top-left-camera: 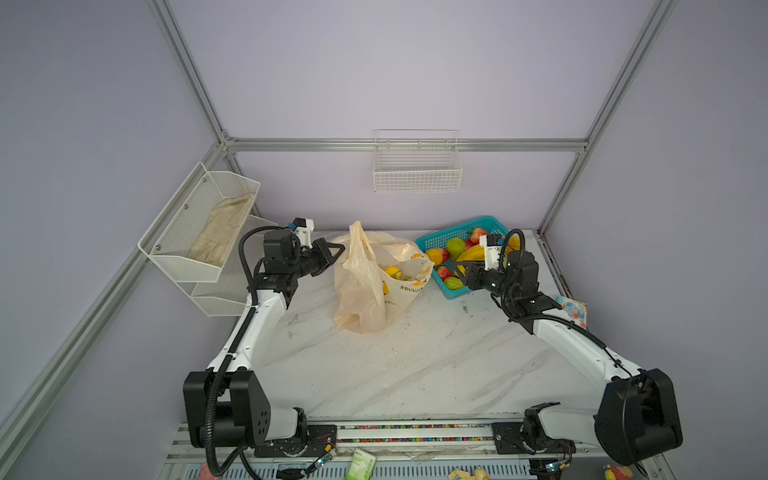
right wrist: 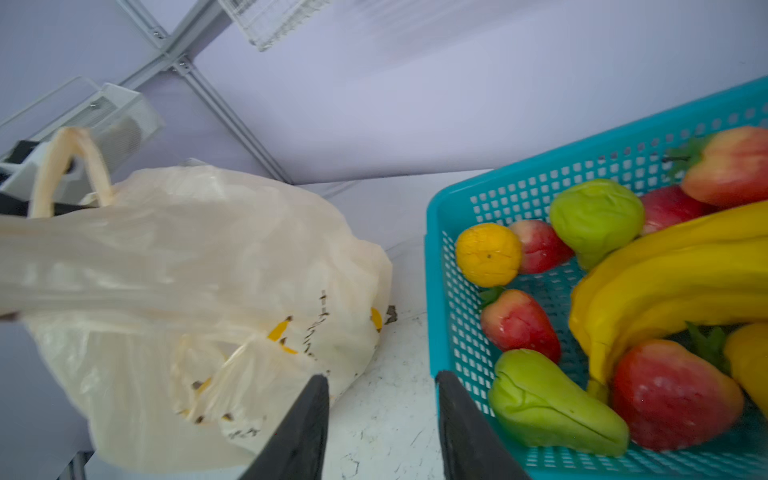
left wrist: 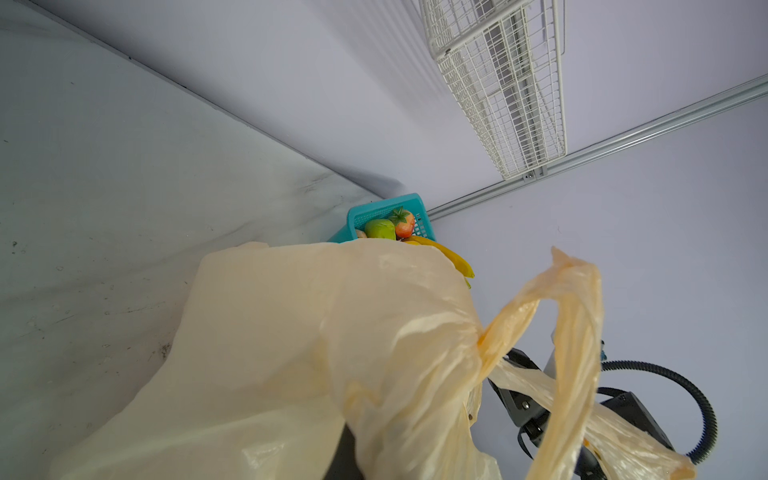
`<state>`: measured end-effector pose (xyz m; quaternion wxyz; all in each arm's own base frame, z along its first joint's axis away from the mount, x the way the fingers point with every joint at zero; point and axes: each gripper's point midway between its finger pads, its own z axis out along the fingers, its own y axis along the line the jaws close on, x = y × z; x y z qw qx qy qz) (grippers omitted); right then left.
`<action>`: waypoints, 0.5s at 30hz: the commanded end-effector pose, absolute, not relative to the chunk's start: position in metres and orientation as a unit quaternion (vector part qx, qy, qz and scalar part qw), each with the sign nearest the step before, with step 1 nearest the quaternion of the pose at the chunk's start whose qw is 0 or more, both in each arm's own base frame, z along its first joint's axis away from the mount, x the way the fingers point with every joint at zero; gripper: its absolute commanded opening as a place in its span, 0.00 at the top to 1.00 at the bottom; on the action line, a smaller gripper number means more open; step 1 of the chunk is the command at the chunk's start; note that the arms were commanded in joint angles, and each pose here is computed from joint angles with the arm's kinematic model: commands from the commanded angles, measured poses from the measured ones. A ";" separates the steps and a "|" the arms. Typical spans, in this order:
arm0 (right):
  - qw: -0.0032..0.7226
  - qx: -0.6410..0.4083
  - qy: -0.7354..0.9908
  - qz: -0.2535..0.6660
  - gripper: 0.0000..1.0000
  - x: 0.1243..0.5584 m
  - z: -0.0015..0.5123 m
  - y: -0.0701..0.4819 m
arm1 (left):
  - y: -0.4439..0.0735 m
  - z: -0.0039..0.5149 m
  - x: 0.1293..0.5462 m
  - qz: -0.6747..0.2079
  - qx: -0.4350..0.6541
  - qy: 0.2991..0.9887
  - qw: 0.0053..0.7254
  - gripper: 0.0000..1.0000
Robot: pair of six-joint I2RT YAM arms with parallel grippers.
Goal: Place the fake fruits into the plastic bag and tie a complex knot
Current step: 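Return the right gripper to the basket and reach for the next fruit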
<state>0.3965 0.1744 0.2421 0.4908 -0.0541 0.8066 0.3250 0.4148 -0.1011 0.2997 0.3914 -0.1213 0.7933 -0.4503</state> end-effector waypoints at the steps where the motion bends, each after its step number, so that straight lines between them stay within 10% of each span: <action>1: 0.504 0.003 0.816 0.282 0.40 0.443 0.231 0.165 | -0.099 0.304 0.410 -0.453 -0.112 0.786 0.405 1.00; 15: 0.391 0.060 0.875 0.277 0.16 0.548 0.123 0.198 | -0.101 0.299 0.411 -0.457 -0.113 0.788 0.398 1.00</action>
